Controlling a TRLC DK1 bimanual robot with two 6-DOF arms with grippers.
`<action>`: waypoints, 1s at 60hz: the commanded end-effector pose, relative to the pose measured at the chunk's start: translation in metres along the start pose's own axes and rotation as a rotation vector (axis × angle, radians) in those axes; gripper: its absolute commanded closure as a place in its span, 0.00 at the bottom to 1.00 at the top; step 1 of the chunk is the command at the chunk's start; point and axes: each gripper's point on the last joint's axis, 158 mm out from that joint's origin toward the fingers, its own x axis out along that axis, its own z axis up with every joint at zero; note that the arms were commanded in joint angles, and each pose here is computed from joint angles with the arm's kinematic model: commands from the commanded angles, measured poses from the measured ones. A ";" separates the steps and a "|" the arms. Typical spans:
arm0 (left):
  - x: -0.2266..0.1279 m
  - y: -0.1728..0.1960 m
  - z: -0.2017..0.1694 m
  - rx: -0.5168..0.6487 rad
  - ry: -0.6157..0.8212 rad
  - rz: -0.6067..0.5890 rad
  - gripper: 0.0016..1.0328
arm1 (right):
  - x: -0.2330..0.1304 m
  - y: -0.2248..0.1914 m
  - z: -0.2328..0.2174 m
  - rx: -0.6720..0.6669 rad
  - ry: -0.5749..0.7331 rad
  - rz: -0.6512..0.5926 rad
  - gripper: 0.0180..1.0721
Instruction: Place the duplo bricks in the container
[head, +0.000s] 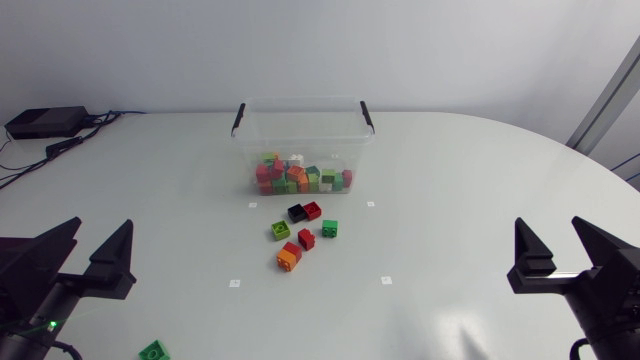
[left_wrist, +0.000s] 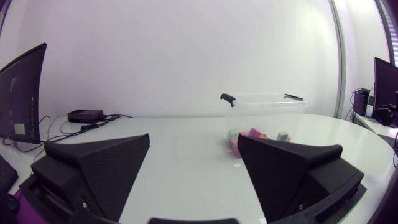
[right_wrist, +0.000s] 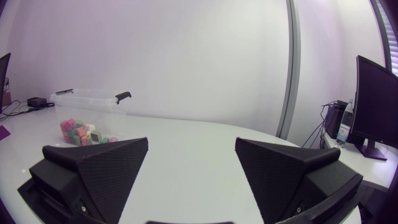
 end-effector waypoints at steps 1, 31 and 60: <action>-0.003 0.000 0.016 -0.019 -0.032 -0.001 0.05 | 0.001 -0.001 -0.003 0.014 -0.007 -0.008 0.04; 0.025 -0.007 0.054 -0.004 0.189 -0.009 0.06 | 0.001 0.003 0.030 0.011 -0.075 0.013 0.05; 0.036 -0.047 -0.046 0.445 0.888 -0.263 0.07 | 0.029 0.011 0.029 0.006 0.089 0.047 0.05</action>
